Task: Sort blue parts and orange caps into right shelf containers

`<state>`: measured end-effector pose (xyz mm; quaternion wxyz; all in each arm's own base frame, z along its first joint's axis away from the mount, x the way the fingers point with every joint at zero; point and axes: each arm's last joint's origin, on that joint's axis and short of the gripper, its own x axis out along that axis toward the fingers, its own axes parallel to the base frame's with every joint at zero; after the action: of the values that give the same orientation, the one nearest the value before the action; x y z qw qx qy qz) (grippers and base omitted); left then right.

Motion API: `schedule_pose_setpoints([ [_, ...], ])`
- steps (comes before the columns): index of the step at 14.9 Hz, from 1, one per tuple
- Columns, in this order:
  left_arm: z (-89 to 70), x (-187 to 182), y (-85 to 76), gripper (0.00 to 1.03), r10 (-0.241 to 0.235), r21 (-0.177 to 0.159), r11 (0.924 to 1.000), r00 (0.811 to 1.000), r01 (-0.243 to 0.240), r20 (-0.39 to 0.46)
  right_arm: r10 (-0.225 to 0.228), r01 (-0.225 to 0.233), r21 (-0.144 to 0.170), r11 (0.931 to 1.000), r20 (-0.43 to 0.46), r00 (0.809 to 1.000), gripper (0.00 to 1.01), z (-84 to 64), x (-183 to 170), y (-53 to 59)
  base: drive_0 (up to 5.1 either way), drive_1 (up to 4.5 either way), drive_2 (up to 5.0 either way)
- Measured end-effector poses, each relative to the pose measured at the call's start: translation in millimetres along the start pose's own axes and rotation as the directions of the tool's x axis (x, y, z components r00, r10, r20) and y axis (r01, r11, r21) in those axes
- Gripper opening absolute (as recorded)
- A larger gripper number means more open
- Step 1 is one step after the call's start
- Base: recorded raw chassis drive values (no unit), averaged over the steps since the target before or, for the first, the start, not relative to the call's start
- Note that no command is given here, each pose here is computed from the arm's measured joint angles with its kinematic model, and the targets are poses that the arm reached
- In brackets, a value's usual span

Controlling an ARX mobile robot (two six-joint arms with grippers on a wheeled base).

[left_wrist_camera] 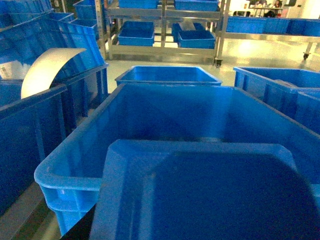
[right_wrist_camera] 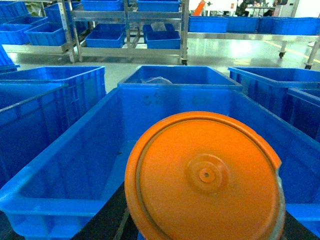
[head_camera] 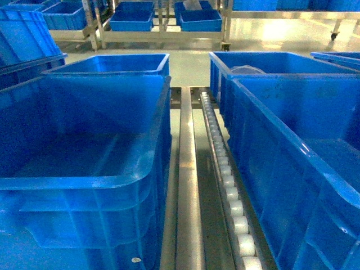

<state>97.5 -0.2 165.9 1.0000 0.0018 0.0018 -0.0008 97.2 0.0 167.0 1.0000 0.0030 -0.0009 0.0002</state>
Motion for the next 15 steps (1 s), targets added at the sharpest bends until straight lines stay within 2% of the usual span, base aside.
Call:
schedule_pose_setpoints([
  [12,0.3,0,0.1,0.42,0.003,-0.001,1.0000,1.000,-0.003,0.003,0.001,-0.001,0.000,1.0000,0.003,1.000,0.43,0.3,0,0.0,0.0,0.00,0.0],
  [13,11.8,-1,-1.3,0.42,0.071,-0.032,0.9972,0.989,-0.067,0.129,0.061,-0.057,-0.044,0.9974,0.096,0.993,0.43,8.7,-1,-1.0,0.0,0.00,0.0],
  [14,18.7,-1,-2.1,0.42,0.102,-0.057,0.9941,0.975,-0.092,0.195,0.095,-0.086,-0.072,0.9937,0.132,0.987,0.43,12.4,-1,-1.4,0.0,0.00,0.0],
  [15,21.8,3,-1.3,0.42,0.119,-0.062,0.9921,0.970,-0.109,0.211,0.121,-0.111,-0.078,0.9907,0.130,0.984,0.43,13.0,0,-1.0,0.0,0.00,0.0],
])
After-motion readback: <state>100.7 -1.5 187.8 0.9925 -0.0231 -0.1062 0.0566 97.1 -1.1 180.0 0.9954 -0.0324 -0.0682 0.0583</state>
